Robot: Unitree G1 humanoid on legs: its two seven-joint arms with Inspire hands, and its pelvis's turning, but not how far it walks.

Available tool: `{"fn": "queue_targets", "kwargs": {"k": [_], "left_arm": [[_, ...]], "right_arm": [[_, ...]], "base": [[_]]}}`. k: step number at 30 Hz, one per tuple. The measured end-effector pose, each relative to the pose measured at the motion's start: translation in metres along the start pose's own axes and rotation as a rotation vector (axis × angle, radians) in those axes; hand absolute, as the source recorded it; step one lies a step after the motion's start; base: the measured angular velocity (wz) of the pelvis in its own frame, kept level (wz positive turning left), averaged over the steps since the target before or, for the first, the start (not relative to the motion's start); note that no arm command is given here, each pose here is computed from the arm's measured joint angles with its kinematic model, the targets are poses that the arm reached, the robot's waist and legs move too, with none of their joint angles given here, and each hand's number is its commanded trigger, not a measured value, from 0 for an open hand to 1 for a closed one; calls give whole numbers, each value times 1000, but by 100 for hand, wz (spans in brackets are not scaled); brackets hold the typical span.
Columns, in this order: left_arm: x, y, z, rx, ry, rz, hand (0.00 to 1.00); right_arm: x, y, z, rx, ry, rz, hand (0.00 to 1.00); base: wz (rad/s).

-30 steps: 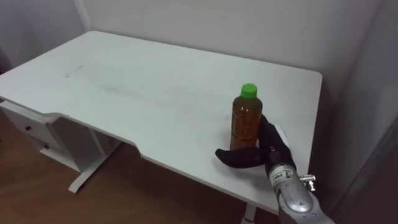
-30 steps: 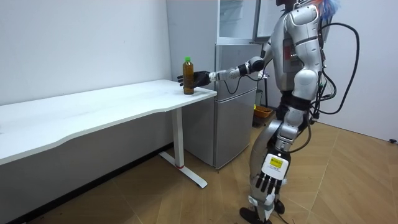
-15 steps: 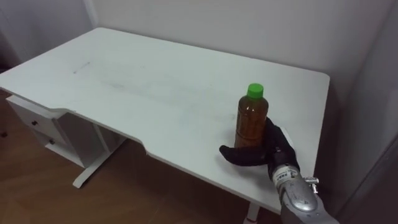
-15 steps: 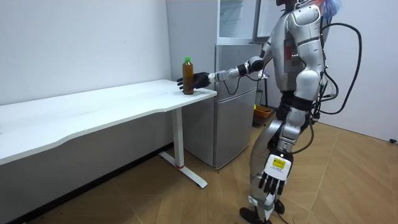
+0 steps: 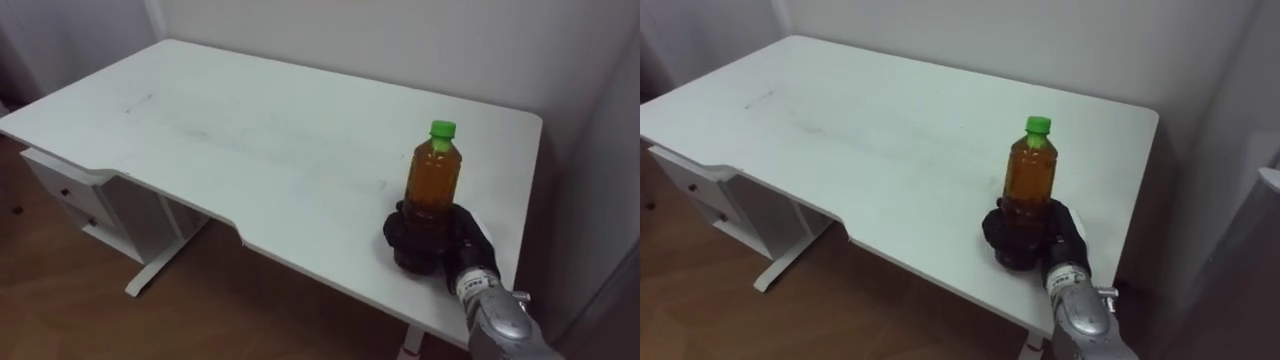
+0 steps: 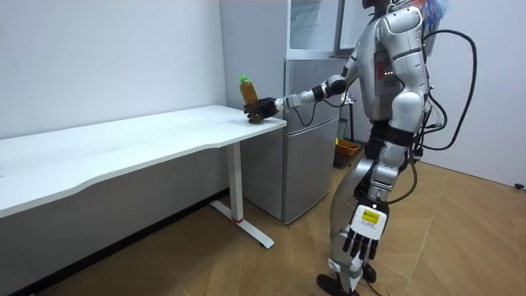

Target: Put the bottle in the upper fridge

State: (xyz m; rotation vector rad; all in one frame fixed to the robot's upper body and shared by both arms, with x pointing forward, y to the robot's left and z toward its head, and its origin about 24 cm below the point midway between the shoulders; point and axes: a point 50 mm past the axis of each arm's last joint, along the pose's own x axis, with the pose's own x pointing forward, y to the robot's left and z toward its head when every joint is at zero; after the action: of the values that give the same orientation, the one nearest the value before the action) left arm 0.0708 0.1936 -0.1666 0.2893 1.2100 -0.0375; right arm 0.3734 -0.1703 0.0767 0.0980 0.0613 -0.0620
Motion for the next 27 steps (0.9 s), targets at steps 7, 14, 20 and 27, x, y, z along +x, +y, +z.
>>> {"fn": "queue_targets", "kwargs": {"k": [7,14,20,27], "left_arm": [[-1,2,-6,-32,12,8,0],[-5,10,-16,-60,13,22,0],[-13,22,-43,-101,65,80,0],[-16,30,-49,-54,77,108,0]], "right_arm": [[1,-12,2,40,25,26,100],[-8,-11,11,-56,-47,61,100],[-36,3,16,-106,-155,160,100],[-53,25,51,-163,-334,268,100]], "base": [[2],[-4],[-11],[-13]]}}
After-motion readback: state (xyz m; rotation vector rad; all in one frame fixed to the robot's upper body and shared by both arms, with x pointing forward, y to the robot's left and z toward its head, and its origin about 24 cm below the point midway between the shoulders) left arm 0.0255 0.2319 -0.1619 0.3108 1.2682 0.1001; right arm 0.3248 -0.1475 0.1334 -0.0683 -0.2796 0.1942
